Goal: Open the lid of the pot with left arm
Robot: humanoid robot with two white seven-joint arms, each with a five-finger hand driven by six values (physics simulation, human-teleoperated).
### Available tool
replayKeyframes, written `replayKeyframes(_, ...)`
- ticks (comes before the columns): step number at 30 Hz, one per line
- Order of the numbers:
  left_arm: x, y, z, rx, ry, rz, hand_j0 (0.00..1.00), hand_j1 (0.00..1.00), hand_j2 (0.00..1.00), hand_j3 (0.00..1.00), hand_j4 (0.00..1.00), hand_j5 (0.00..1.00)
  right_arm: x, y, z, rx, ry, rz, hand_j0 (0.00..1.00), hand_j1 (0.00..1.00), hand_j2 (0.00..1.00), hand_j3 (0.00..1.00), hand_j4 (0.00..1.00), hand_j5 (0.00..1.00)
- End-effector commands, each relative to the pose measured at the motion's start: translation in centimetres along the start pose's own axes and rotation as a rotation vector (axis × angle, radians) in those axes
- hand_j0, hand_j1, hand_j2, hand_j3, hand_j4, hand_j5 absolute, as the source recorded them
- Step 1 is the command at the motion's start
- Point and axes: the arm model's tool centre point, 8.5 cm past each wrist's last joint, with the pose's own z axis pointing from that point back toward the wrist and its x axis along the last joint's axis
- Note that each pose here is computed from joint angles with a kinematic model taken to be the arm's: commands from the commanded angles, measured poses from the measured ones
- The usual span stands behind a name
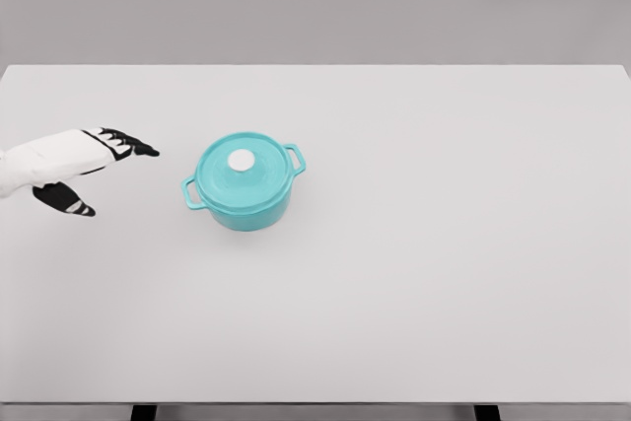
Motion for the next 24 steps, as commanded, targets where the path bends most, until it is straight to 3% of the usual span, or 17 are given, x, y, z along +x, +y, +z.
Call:
replayKeyframes(1, 0.1, -0.1, -0.2, 0.000, -0.004, 0.003, 1.00, 1.00, 1.00, 1.00, 1.00, 1.00, 0.0, 0.0, 0.0, 0.000, -0.001, -0.002, 1.00, 1.00, 1.00, 1.00, 1.00, 1.00)
replayKeyframes(5, -0.1, -0.1, 0.0, -0.006, 0.001, -0.004, 1.00, 1.00, 1.00, 1.00, 1.00, 1.00, -0.6, 0.5, -0.1, 0.008, 0.009, -0.003, 1.00, 1.00, 1.00, 1.00, 1.00, 1.00)
replayKeyframes(6, -1.0, -0.2, 0.4, -0.010, 0.017, -0.006, 1.00, 1.00, 1.00, 1.00, 1.00, 1.00, -0.6, 0.5, -0.1, 0.008, 0.009, -0.003, 1.00, 1.00, 1.00, 1.00, 1.00, 1.00)
replayKeyframes(9, -1.1, 1.4, 0.2, 0.012, 0.020, -0.047, 1.00, 1.00, 1.00, 1.00, 1.00, 1.00, -0.6, 0.5, -0.1, 0.008, 0.009, -0.003, 1.00, 1.00, 1.00, 1.00, 1.00, 1.00)
replayKeyframes(12, 1.1, 3.3, -1.3, 0.034, -0.081, -0.122, 1.00, 1.00, 1.00, 1.00, 1.00, 1.00, -0.6, 0.5, -0.1, 0.008, 0.009, -0.003, 1.00, 1.00, 1.00, 1.00, 1.00, 1.00)
replayKeyframes(13, 1.7, 4.9, -2.3, 0.034, -0.109, -0.159, 1.00, 1.00, 1.00, 1.00, 1.00, 1.00, -0.6, 0.5, -0.1, 0.008, 0.009, -0.003, 1.00, 1.00, 1.00, 1.00, 1.00, 1.00)
replayKeyframes(15, 1.0, 6.2, -4.7, -0.020, -0.113, -0.178, 1.00, 1.00, 1.00, 1.00, 1.00, 1.00, -0.6, 0.5, -0.1, 0.008, 0.009, -0.003, 1.00, 1.00, 1.00, 1.00, 1.00, 1.00)
replayKeyframes(16, 2.5, 6.3, -6.5, -0.090, -0.172, -0.245, 1.00, 1.00, 1.00, 1.00, 1.00, 1.00, -0.6, 0.5, -0.1, 0.010, 0.009, -0.003, 1.00, 1.00, 1.00, 1.00, 1.00, 1.00)
replayKeyframes(18, 4.4, 6.5, -8.0, -0.127, -0.241, -0.305, 1.00, 1.00, 1.00, 1.00, 1.00, 1.00, -0.6, 0.5, -0.1, 0.010, 0.009, -0.003, 1.00, 1.00, 1.00, 1.00, 1.00, 1.00)
replayKeyframes(20, 8.2, 8.8, -11.0, -0.070, -0.335, -0.350, 1.00, 1.00, 1.00, 1.00, 1.00, 1.00, -0.6, 0.5, -0.1, 0.008, 0.009, -0.003, 1.00, 1.00, 1.00, 1.00, 1.00, 1.00)
replayKeyframes(24, 9.8, 9.7, -12.1, -0.043, -0.371, -0.356, 1.00, 1.00, 1.00, 1.00, 1.00, 1.00, -0.6, 0.5, -0.1, 0.008, 0.009, -0.003, 1.00, 1.00, 1.00, 1.00, 1.00, 1.00)
